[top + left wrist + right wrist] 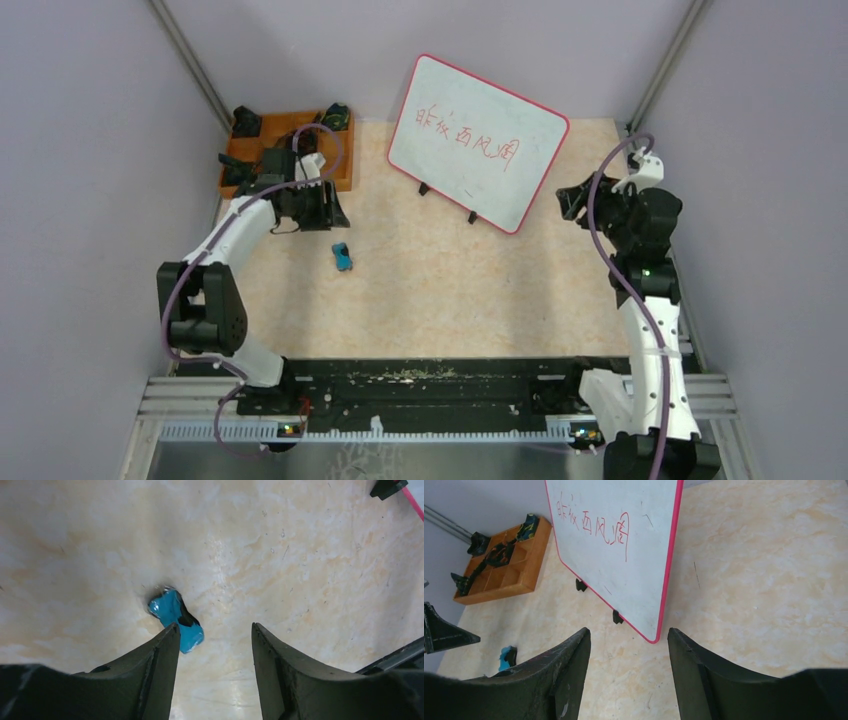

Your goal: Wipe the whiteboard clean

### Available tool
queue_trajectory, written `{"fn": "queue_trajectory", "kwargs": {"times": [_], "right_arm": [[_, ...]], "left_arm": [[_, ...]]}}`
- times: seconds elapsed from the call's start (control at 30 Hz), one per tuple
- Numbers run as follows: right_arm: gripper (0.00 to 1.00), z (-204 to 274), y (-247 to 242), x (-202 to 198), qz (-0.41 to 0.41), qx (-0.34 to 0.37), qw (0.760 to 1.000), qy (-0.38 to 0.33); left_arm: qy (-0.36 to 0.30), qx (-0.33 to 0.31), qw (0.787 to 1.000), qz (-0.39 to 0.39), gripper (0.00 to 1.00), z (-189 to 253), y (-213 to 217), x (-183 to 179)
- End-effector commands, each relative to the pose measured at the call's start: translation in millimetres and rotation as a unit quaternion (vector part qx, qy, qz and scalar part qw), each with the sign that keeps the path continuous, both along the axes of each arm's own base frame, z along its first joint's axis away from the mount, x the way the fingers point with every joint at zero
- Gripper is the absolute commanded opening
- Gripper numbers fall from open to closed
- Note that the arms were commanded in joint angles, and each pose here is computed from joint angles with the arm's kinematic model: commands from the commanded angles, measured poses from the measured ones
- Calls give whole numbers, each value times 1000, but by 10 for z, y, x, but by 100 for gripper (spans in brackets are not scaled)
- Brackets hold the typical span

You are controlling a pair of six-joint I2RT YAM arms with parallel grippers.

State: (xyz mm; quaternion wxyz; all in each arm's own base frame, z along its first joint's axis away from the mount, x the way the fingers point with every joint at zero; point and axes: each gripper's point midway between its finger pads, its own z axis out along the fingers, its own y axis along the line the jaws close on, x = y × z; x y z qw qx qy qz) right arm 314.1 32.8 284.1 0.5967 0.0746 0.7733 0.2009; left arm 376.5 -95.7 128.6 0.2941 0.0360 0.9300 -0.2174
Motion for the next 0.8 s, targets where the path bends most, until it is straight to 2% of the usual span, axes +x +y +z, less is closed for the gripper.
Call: {"fn": "queue_trajectory", "kwargs": {"times": [0.0, 0.13, 0.23, 0.77], "right_arm": [[58, 49, 2, -29, -2, -6, 1000, -17], [58, 55, 9, -62, -2, -5, 1000, -21], [58, 87, 7, -87, -4, -6, 1000, -26], [58, 74, -38, -127, -18, -10, 1000, -24]], "left_arm": [[86, 18, 994, 72, 60, -46, -120, -413], [45, 68, 988, 133, 56, -33, 2, -390], [58, 87, 982, 160, 56, -127, 90, -409], [141, 105, 972, 158, 54, -689, 79, -466]]}}
